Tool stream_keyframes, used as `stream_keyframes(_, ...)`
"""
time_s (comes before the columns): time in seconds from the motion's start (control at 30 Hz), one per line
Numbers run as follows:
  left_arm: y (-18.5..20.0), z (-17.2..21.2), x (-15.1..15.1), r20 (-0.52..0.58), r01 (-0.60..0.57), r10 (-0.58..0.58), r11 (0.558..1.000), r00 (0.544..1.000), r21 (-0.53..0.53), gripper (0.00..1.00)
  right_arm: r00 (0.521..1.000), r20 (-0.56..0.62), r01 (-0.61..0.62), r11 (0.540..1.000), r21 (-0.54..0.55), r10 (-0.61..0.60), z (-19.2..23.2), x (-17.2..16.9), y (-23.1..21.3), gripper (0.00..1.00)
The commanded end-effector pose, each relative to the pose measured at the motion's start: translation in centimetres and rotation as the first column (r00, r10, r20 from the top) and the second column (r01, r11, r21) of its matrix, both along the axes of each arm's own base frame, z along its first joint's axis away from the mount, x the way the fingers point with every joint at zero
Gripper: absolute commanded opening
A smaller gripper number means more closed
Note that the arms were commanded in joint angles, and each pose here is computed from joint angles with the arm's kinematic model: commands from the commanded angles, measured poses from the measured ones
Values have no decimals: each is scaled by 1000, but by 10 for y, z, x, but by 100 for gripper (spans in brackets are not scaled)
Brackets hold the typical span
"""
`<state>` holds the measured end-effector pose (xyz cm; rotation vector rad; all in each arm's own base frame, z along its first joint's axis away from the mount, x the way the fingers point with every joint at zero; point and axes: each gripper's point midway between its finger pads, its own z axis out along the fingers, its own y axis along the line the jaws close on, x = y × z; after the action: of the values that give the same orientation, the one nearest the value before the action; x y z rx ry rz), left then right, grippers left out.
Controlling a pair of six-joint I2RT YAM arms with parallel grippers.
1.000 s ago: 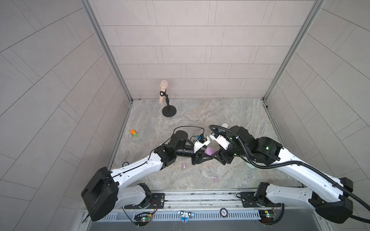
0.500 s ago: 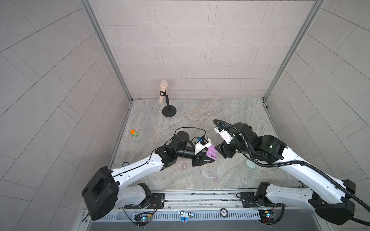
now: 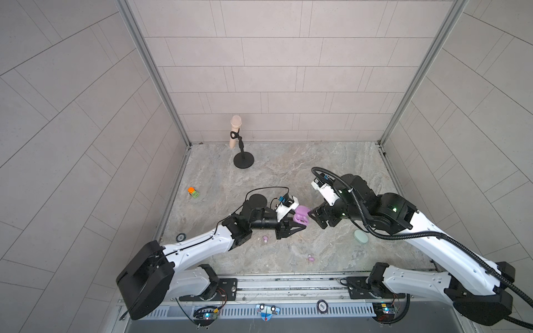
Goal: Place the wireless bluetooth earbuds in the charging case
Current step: 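Push the pink case lid open with the right gripper, then move the right gripper down toward the pink earbuds on the table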
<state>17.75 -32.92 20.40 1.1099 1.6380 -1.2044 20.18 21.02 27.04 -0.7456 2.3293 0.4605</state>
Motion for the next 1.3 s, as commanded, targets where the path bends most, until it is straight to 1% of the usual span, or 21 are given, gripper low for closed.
stream_keyframes(0.0, 12, 23, 17, 64, -98, 103, 992, 993, -73, 17, 997, -76, 30, 998, 48, -27, 2, -16, -7, 90)
stream_keyframes(0.13, 26, 26, 31, 83, -179, 186, 980, 979, -84, 17, 984, -159, 90, 995, 36, -83, -28, -25, -15, 90)
stream_keyframes(0.23, 35, 27, 39, 89, -230, 239, 968, 967, -99, 17, 967, -221, 133, 991, 24, -125, -63, -32, -18, 90)
stream_keyframes(0.3, 39, 26, 41, 92, -250, 260, 962, 961, -106, 18, 962, -232, 142, 990, -18, -142, -88, -36, -20, 90)
stream_keyframes(0.43, 48, 25, 44, 91, -289, 302, 949, 949, -127, 18, 957, -215, 163, 974, -159, -196, -127, -42, -29, 89)
stream_keyframes(0.47, 50, 26, 45, 92, -299, 312, 945, 946, -133, 18, 954, -219, 164, 968, -188, -204, -135, -44, -30, 88)
stream_keyframes(0.57, 57, 25, 46, 94, -329, 343, 934, 934, -140, 17, 951, -230, 144, 956, -256, -205, -156, -51, -30, 80)
stream_keyframes(0.7, 64, 25, 45, 100, -352, 368, 925, 924, -144, 18, 949, -242, 112, 936, -332, -199, -178, -60, -27, 76)
stream_keyframes(0.8, 70, 25, 44, 103, -373, 389, 916, 915, -146, 18, 959, -230, 75, 930, -359, -166, -191, -66, -17, 76)
stream_keyframes(0.93, 76, 24, 44, 107, -396, 412, 907, 905, -140, 18, 963, -244, 13, 920, -392, -118, -207, -77, -3, 77)
stream_keyframes(1.07, 80, 25, 45, 115, -416, 432, 899, 895, -140, 18, 963, -258, -45, 895, -445, -79, -217, -84, 2, 78)
stream_keyframes(1.27, 81, 29, 49, 120, -424, 441, 894, 889, -146, 18, 959, -275, -86, 849, -521, -71, -228, -87, -1, 78)
